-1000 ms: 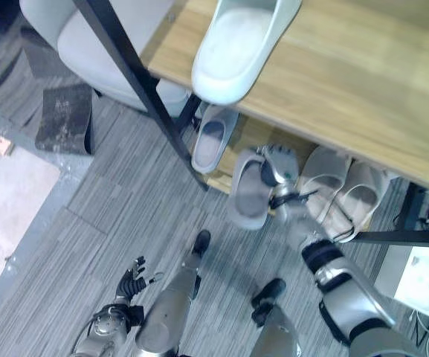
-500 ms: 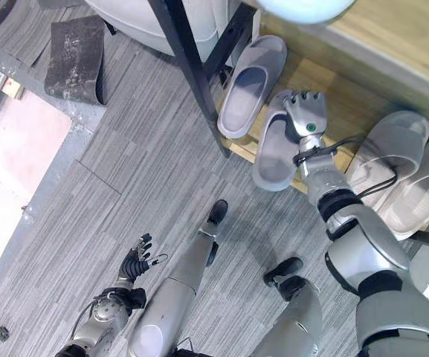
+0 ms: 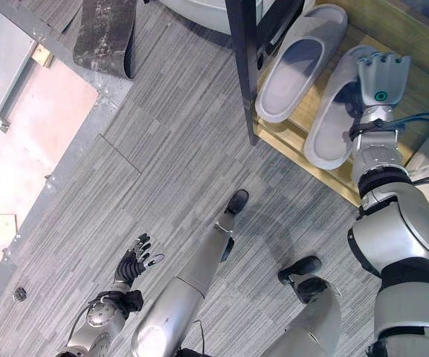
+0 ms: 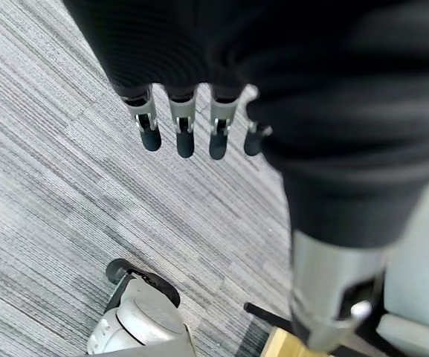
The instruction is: Arrange the slippers neatly on the shoe rack.
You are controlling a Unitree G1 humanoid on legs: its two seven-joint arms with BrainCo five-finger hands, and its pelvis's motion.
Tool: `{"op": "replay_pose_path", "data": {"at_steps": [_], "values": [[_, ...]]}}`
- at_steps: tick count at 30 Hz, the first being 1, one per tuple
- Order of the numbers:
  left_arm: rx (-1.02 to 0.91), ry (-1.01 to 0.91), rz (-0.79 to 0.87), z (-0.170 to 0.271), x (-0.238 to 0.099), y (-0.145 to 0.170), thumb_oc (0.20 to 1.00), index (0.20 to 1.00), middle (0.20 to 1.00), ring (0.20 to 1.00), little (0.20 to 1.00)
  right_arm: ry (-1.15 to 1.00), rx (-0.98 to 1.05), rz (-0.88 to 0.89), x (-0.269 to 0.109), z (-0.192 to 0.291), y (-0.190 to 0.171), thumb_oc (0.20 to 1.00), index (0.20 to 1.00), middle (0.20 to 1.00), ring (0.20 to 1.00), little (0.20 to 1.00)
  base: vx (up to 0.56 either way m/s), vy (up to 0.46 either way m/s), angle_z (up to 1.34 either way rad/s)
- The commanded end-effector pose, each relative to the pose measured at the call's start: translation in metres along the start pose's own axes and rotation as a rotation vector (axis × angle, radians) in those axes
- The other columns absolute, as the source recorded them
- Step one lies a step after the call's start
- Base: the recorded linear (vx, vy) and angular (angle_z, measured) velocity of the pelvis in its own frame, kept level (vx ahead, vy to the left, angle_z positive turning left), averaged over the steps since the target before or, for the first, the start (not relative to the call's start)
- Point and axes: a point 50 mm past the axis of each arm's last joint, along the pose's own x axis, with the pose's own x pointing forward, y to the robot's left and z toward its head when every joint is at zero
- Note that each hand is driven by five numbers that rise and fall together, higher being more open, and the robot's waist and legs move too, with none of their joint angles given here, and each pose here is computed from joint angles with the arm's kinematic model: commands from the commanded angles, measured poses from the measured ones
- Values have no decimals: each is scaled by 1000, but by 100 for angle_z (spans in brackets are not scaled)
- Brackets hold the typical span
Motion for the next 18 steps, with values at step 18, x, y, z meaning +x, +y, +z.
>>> {"op": "replay_pose_path", "data": {"at_steps": [18], "values": [[-11, -6, 56, 3, 17, -9, 1000, 1000, 1000, 1000, 1000, 124, 811, -115, -7, 82, -33, 1000, 1000, 1000, 1000, 1000, 23, -12, -7]]}}
